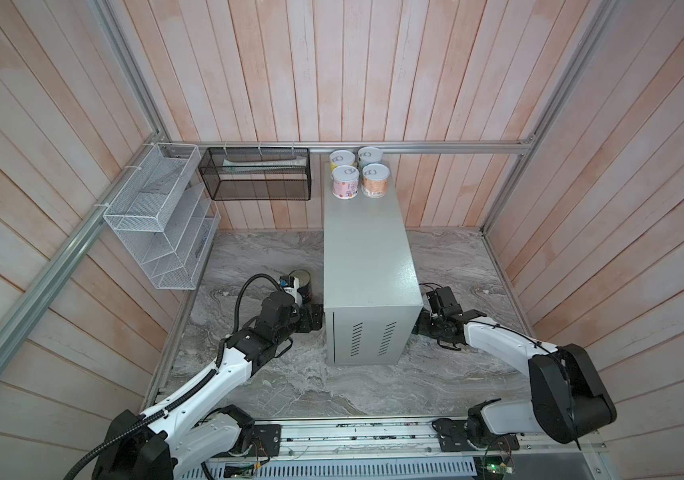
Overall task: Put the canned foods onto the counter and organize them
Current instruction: 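Close the right gripper around the teal can on the floor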
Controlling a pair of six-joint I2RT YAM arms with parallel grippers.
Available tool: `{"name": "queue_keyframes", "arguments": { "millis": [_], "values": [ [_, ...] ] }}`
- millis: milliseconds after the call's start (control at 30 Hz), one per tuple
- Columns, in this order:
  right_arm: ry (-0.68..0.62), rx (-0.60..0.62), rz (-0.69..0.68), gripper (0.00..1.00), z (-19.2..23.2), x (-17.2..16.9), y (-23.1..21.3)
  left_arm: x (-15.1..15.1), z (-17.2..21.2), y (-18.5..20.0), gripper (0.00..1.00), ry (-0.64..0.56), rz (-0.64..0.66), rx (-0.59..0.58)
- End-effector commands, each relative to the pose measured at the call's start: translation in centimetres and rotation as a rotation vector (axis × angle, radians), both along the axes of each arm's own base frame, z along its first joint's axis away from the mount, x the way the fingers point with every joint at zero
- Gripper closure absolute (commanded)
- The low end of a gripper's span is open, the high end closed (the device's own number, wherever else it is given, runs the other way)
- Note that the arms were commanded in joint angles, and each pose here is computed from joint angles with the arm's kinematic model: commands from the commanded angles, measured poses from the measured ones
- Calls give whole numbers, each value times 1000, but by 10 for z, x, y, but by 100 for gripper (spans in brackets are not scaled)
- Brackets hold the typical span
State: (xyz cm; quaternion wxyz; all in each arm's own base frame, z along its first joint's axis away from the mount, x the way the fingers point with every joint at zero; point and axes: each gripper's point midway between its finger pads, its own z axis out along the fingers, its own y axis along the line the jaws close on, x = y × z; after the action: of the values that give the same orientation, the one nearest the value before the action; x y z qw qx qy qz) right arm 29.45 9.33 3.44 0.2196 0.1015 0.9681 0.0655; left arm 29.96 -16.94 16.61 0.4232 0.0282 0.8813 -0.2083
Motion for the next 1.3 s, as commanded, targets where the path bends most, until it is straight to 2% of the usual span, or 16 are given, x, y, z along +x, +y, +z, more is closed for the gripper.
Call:
{"name": "queue_keyframes", "arguments": {
  "millis": [0, 300, 433, 533, 600, 667, 1000, 1267],
  "values": [
    [48, -16, -1, 18, -13, -6, -1, 2, 5, -4, 0, -17, -4, -24],
    [53, -22, 4, 19, -16, -3, -1, 3, 3, -3, 0, -15, 1, -15],
    [53, -26, 8, 26, -15, -1, -1, 5, 4, -3, 0, -18, 1, -10],
    [49, -34, 12, 43, -13, -1, -2, 6, 3, -4, 0, -14, -1, -10],
    [50, -36, 18, 69, -13, -2, -2, 6, 3, -5, 0, -14, -3, -9],
    [59, -40, 22, 99, -11, -4, -2, 6, 3, -5, 0, -14, -2, -7],
    [9, -50, 80, 100, 39, -11, -1, 5, 9, -7, 0, -27, -29, -7],
    [-107, -61, 124, 100, 118, -6, -3, 6, 19, -7, 0, -45, -34, 2]
  ]
}}
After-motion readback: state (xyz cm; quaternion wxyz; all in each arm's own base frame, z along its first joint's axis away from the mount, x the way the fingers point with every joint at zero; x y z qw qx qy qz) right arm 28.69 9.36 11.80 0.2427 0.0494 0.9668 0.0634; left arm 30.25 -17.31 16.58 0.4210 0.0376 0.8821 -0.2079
